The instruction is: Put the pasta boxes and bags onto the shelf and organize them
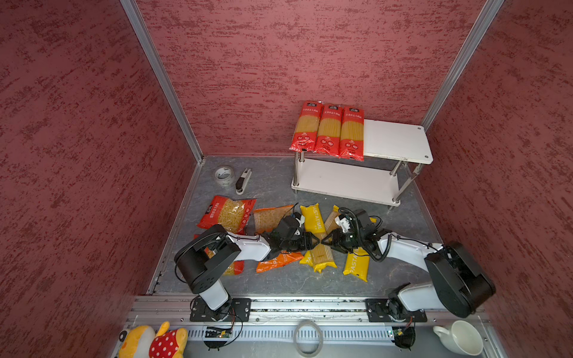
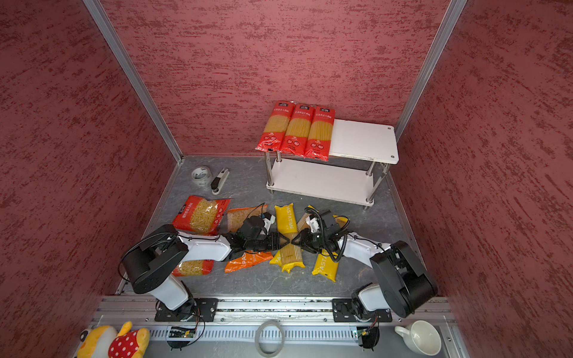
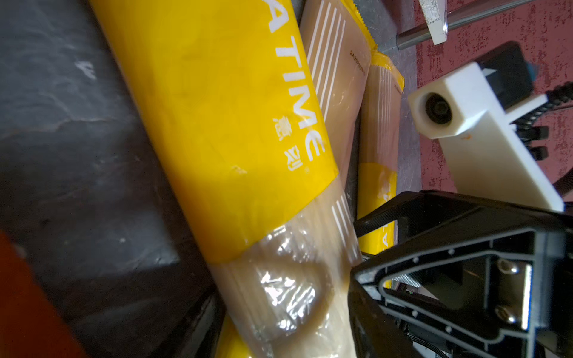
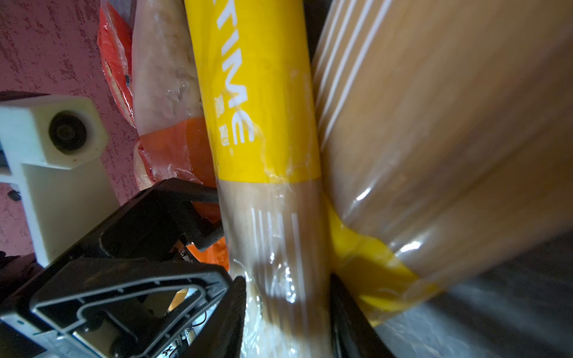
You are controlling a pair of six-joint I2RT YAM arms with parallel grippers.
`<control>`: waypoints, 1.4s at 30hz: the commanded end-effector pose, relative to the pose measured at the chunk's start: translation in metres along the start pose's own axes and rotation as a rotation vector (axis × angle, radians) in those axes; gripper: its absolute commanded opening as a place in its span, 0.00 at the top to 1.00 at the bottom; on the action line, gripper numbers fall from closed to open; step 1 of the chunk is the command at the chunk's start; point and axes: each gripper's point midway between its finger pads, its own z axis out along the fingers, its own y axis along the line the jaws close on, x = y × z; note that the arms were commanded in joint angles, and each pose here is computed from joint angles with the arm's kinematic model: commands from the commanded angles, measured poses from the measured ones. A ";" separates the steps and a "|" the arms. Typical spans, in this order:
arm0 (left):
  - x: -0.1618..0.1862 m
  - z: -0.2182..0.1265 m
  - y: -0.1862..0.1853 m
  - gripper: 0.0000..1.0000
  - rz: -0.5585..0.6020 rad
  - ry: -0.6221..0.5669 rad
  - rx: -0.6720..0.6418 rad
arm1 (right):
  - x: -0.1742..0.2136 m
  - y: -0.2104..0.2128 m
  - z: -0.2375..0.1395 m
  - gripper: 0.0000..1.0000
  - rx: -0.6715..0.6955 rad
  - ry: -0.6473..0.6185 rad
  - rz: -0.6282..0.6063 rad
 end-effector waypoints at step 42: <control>-0.039 -0.079 -0.030 0.35 -0.009 -0.221 0.176 | -0.008 0.091 -0.030 1.00 -0.335 -0.221 -0.229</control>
